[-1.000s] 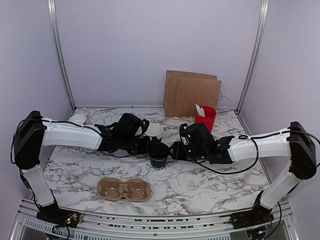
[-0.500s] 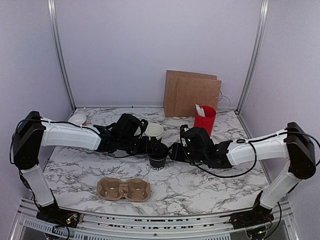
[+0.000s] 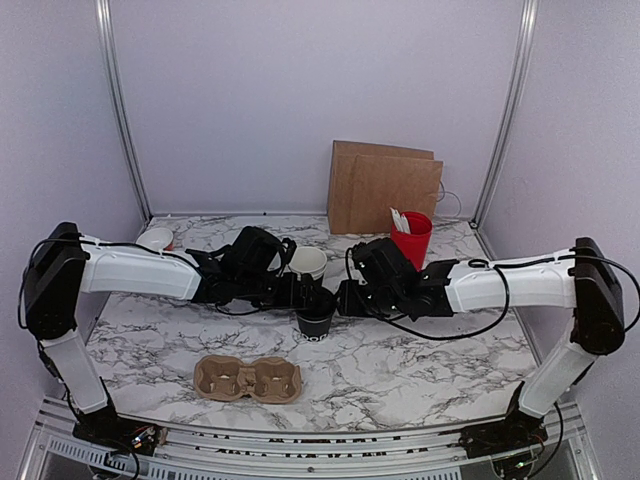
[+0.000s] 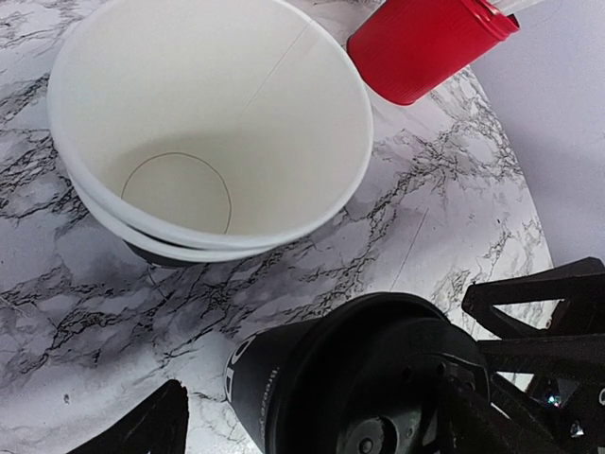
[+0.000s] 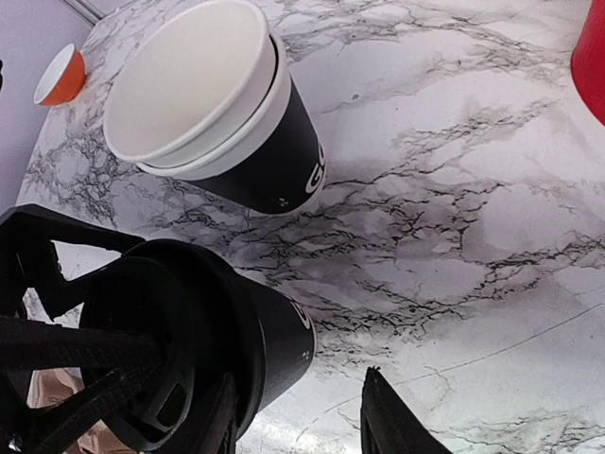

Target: Pack the takeout coffee

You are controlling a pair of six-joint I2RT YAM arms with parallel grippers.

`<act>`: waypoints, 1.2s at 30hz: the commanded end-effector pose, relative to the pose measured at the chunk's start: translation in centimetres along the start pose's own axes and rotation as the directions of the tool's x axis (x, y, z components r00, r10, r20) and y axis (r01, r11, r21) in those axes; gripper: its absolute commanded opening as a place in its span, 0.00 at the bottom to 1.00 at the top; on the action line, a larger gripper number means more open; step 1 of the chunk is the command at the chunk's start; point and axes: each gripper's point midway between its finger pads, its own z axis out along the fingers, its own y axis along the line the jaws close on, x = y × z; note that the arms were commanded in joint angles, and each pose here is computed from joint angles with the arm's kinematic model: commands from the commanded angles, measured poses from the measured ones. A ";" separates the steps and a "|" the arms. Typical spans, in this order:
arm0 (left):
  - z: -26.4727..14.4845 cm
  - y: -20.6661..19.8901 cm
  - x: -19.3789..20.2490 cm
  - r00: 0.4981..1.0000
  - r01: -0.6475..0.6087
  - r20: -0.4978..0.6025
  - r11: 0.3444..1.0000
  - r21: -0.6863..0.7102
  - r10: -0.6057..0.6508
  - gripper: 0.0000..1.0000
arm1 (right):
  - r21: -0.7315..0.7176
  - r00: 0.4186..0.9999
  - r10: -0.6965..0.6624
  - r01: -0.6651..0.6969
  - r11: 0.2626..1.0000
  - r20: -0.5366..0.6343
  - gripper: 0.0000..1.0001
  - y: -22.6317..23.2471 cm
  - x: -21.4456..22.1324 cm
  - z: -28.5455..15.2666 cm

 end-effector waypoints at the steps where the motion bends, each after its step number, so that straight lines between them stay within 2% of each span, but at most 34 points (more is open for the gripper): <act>1: -0.9 -1.0 0.8 0.998 -0.048 -0.043 0.999 0.021 0.049 0.92 | -0.005 0.998 -0.056 0.055 0.998 -0.019 0.44 1.3 -1.4 -0.2; 10: -2.1 -2.1 -0.9 0.997 -0.074 0.003 0.997 0.034 0.074 0.92 | -0.042 0.997 -0.061 0.063 0.997 0.037 0.44 2.6 -4.8 -1.0; 19: -3.9 -2.1 -1.9 0.996 -0.082 0.042 0.997 0.013 0.081 0.92 | -0.022 0.997 -0.082 0.082 0.996 0.015 0.44 1.2 -4.0 -2.1; 29: -5.3 2.6 -1.4 0.997 -0.059 0.034 0.991 -0.117 0.063 0.92 | -0.025 0.995 -0.067 0.066 0.998 -0.071 0.44 -1.0 -0.3 -3.2; 36: -5.0 5.4 -0.8 0.999 -0.036 0.007 0.976 -0.216 0.038 0.92 | -0.075 0.989 -0.091 0.083 0.994 -0.115 0.44 -0.2 1.0 -2.7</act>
